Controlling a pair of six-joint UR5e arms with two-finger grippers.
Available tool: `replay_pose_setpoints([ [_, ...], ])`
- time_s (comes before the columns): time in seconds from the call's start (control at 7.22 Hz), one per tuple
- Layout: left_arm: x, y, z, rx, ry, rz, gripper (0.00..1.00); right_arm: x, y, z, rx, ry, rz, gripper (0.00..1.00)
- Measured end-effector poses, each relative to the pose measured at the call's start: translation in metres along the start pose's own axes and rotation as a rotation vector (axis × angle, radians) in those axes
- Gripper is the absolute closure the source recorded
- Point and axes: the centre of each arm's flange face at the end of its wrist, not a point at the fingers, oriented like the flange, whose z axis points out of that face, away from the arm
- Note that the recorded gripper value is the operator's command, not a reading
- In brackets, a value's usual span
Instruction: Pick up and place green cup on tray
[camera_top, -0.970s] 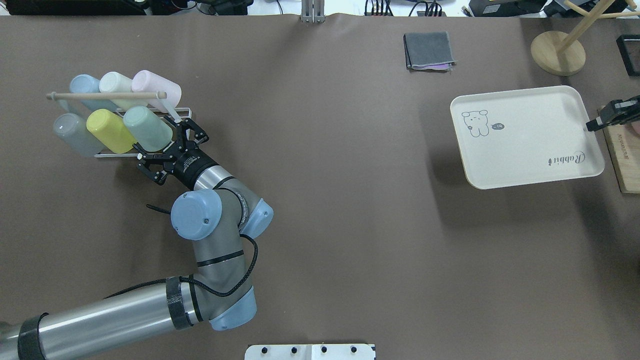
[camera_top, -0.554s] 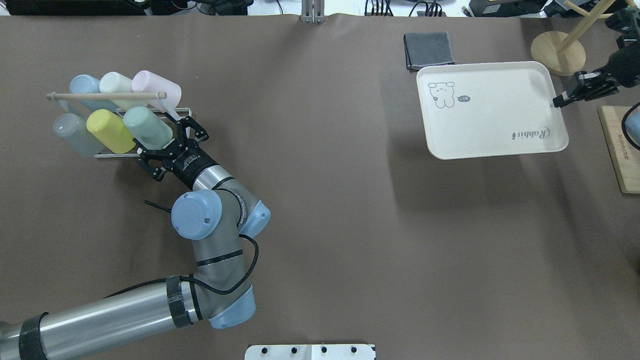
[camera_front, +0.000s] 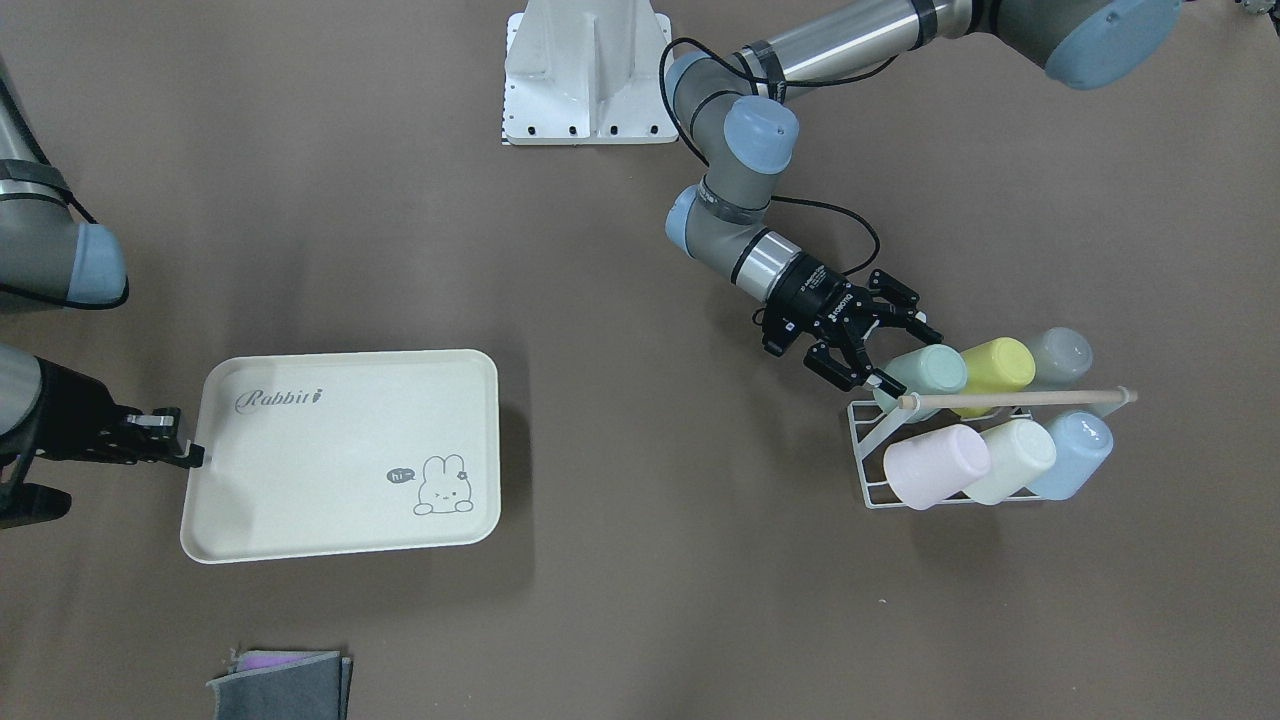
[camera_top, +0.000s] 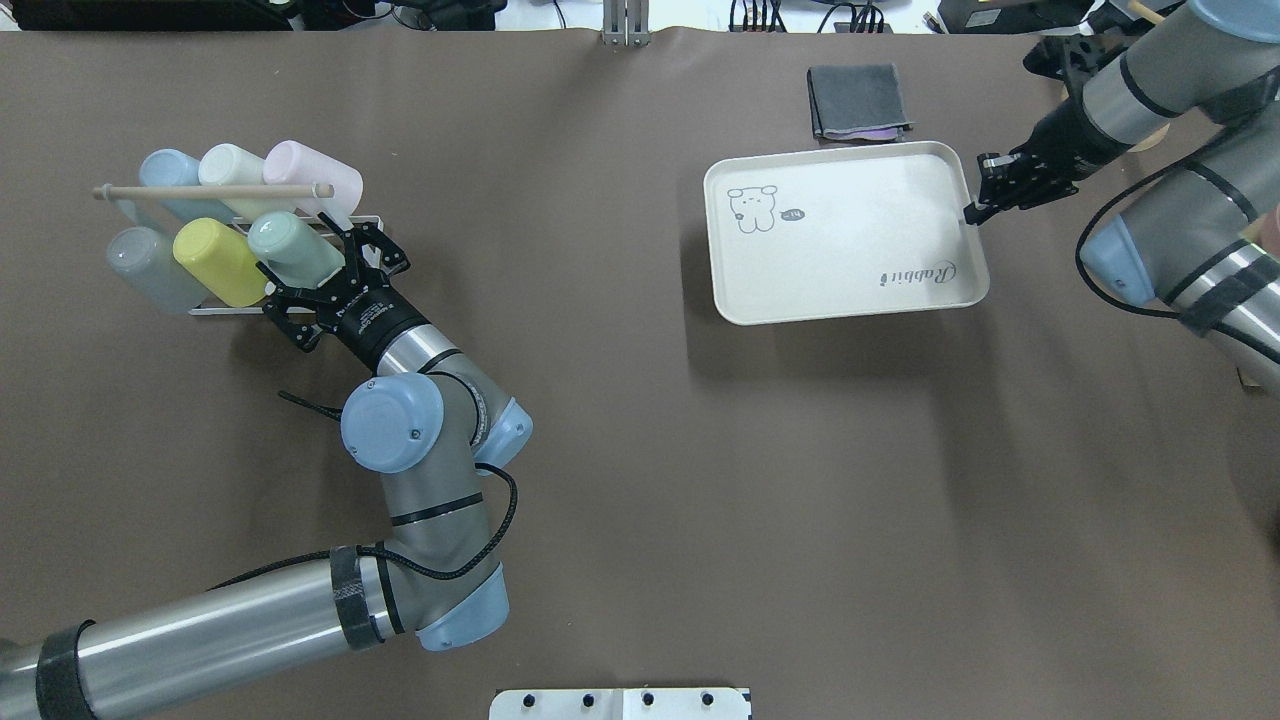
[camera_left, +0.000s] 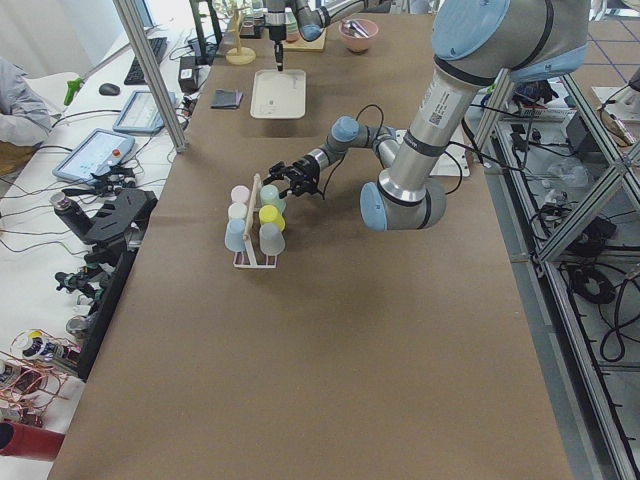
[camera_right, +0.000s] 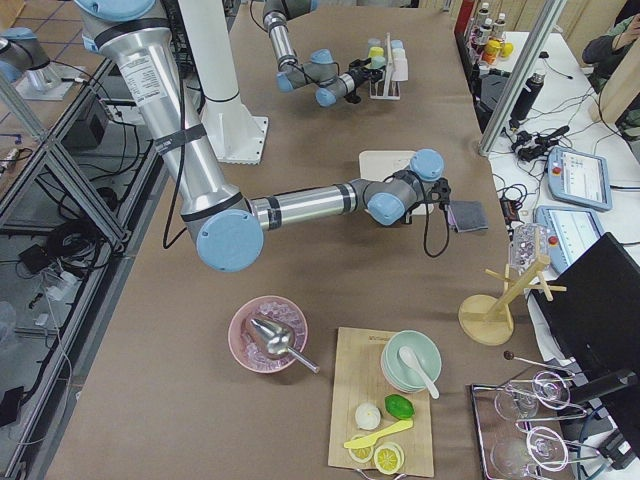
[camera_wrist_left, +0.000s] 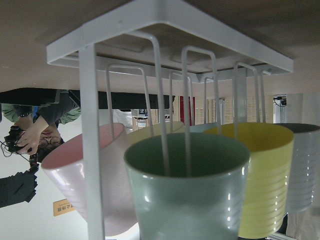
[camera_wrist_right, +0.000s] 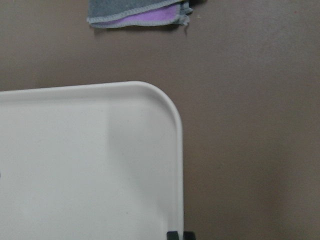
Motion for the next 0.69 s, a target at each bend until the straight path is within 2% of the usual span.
replay_pose_setpoints([
  [0.28,0.003,0.0,0.003,-0.012,-0.007,-0.005,0.12,-0.064,-0.011,0.015,-0.038,0.025,0.004,1.0],
  [0.69,0.004,-0.001,0.002,-0.011,-0.012,-0.007,0.09,-0.139,0.009,0.048,-0.064,0.019,-0.022,1.0],
])
